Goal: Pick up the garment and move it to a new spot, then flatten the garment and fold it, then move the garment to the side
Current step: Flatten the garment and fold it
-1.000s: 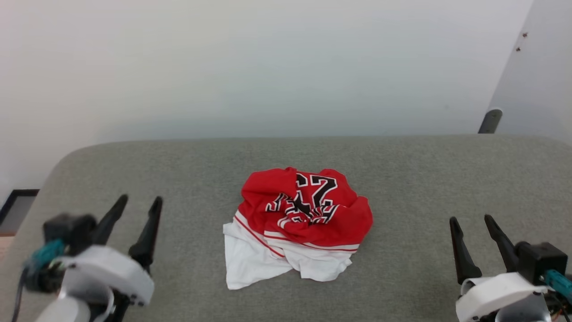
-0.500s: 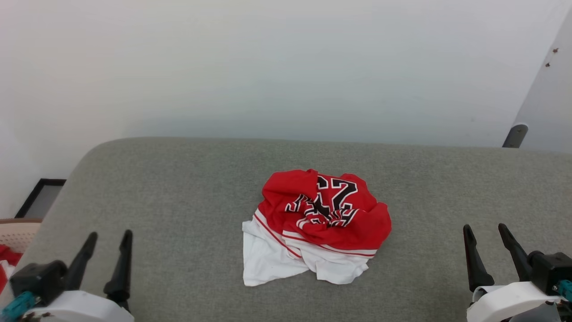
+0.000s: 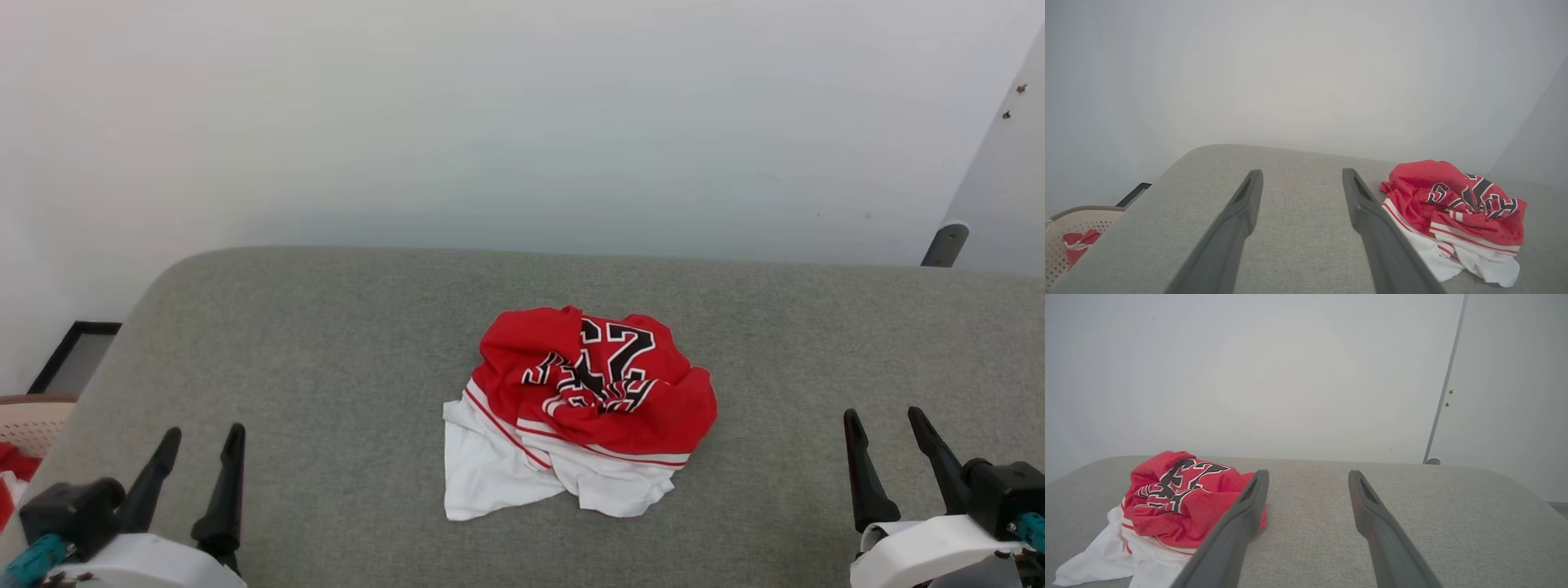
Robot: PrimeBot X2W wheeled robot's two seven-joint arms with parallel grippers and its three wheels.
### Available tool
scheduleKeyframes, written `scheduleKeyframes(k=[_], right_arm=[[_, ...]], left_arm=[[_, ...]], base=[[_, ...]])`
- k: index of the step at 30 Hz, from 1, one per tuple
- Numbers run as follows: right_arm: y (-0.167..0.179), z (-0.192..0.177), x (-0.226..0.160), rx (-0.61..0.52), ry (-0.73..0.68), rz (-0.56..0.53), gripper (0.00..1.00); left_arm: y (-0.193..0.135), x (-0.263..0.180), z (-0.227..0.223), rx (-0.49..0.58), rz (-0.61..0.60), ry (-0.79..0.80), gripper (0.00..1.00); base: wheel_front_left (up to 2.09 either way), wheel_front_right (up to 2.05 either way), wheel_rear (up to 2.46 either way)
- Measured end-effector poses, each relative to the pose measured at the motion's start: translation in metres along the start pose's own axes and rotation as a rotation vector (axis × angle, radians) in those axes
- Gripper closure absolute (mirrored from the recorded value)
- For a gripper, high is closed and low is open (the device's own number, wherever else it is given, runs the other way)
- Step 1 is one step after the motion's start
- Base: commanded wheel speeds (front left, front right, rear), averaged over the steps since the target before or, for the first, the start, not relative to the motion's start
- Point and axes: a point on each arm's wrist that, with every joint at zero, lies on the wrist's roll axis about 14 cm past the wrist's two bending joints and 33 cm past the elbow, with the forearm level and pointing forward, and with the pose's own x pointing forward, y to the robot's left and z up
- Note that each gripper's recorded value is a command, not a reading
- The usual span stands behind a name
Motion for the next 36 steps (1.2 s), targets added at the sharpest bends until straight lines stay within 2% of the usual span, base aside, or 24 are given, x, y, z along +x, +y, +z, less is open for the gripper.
scheduleKeyframes(k=[8, 20, 24, 27, 36], right_arm=[[-0.002, -0.003, 0.003, -0.001, 0.007, -0.006, 0.0], [-0.007, -0.007, 0.015, 0.01, 0.015, -0.02, 0.0], [-0.014, -0.013, 0.021, 0.015, 0.019, -0.039, 0.0], [-0.021, -0.017, 0.024, 0.019, 0.022, -0.06, 0.0], [-0.044, -0.037, 0.026, 0.021, 0.057, -0.122, 0.0]], left_arm=[[-0.021, 0.023, 0.002, -0.038, -0.085, 0.078, 0.0], [-0.065, 0.077, -0.034, -0.054, -0.227, 0.452, 0.0], [-0.073, 0.086, -0.067, -0.046, -0.24, 0.628, 0.0], [-0.085, 0.091, -0.088, -0.079, -0.261, 0.739, 0.0], [-0.094, 0.09, -0.155, -0.037, -0.247, 1.087, 0.0]], base=[[0.0, 0.0, 0.0], [0.0, 0.0, 0.0], [0.0, 0.0, 0.0], [0.0, 0.0, 0.0], [0.0, 0.0, 0.0]])
